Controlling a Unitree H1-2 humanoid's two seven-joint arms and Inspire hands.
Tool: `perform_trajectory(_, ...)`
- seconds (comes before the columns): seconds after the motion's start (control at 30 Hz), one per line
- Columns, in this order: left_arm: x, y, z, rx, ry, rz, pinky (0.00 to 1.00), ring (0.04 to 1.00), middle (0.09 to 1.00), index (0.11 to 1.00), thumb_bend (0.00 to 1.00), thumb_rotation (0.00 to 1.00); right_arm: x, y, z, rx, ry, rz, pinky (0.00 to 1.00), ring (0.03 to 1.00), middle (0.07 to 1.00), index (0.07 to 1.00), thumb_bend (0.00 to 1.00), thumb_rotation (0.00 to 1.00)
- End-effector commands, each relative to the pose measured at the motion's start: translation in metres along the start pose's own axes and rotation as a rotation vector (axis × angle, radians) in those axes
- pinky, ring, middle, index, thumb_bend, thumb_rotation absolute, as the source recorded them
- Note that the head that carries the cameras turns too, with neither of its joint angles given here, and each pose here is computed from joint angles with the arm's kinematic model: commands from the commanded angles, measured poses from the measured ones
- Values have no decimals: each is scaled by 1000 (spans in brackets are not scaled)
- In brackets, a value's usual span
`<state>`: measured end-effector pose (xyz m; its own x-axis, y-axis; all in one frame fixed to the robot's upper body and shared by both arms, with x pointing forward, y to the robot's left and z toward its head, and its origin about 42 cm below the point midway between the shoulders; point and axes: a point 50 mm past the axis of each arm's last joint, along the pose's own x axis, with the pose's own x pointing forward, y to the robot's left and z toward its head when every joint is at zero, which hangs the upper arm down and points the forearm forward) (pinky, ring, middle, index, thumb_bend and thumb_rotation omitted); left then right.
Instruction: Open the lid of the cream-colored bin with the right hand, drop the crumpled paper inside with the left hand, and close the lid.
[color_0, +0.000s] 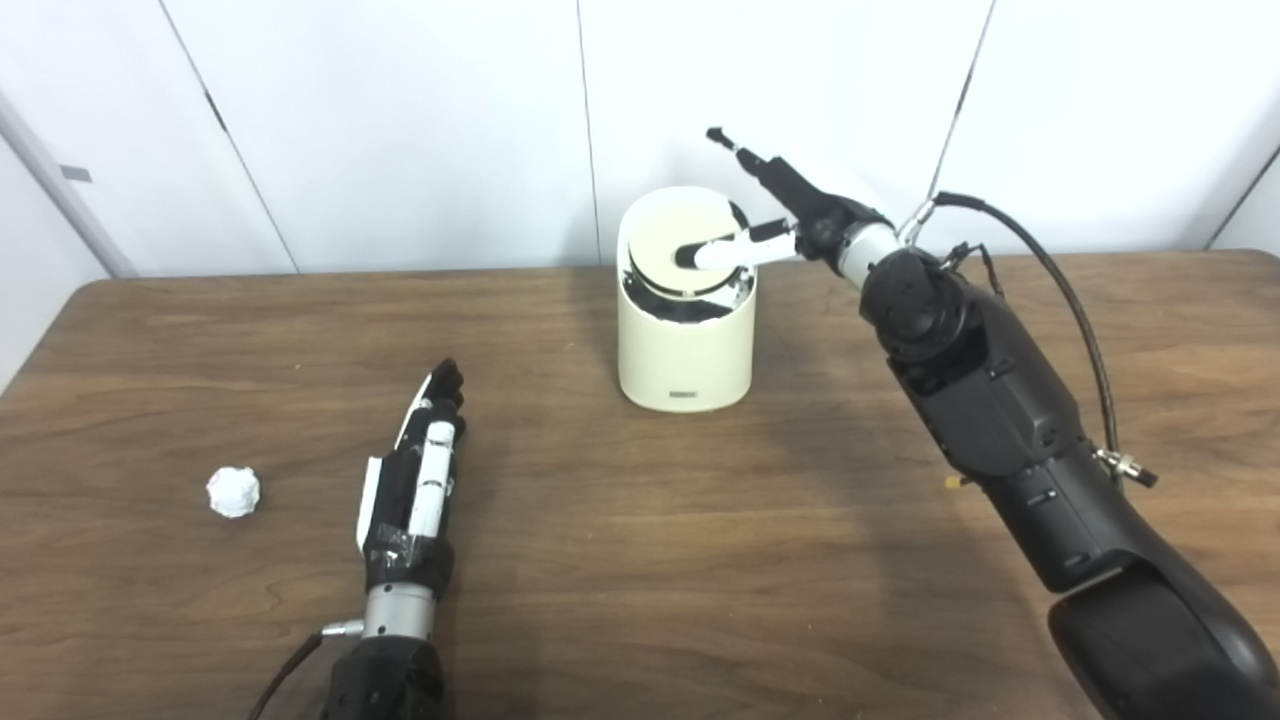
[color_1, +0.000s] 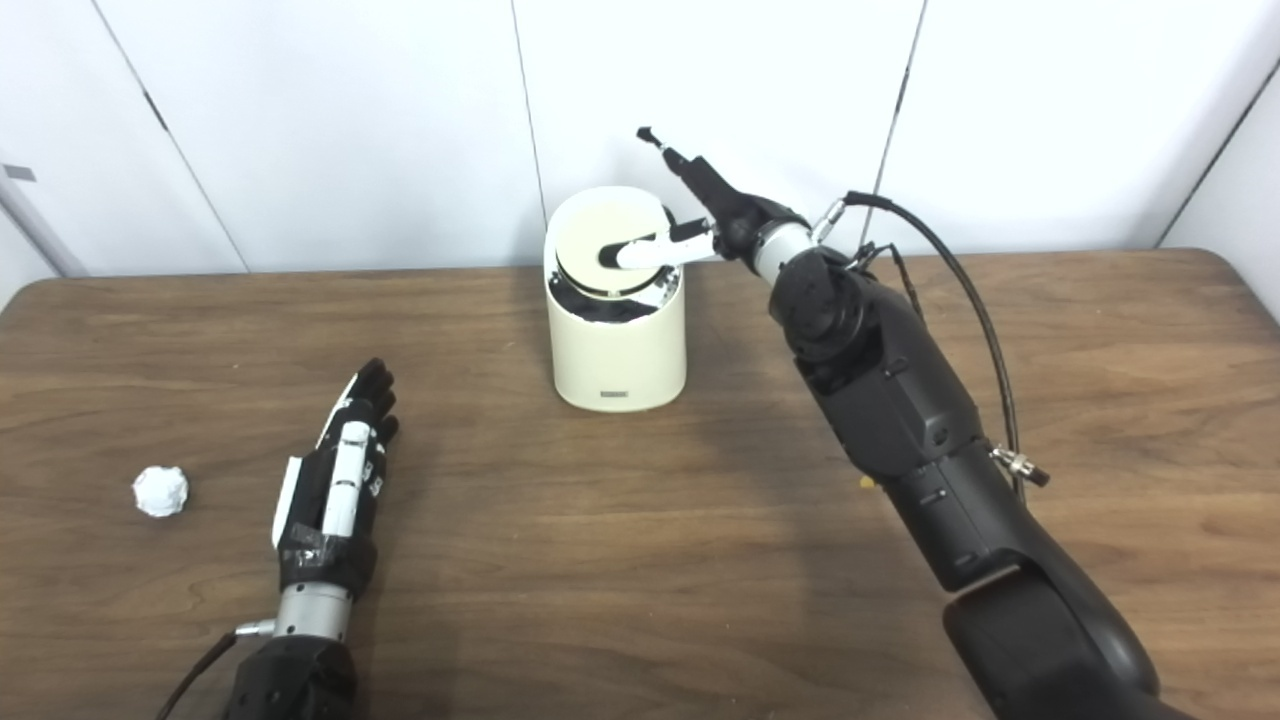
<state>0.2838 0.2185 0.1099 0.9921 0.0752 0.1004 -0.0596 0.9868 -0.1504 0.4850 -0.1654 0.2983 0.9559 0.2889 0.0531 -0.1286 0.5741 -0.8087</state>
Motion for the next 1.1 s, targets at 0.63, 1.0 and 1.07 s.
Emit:
perform_trajectory(0.63,-12,0,-20,-24,67,6,999,985,962,949,433,772,-30,-51,-3,309,-1,-155,889,941,951,937,539,619)
perform_trajectory(1.0,-10,4,-20,-19,60,-6,1000,983,970,961,436,766,-76,-56,-43,463,6,-155,998,997,998,985,439,864)
perform_trajectory(1.07,-9,6,-20,-16,57,-9,1000,982,969,960,439,765,-82,-54,-52,474,21,-157,1000,995,998,992,441,910)
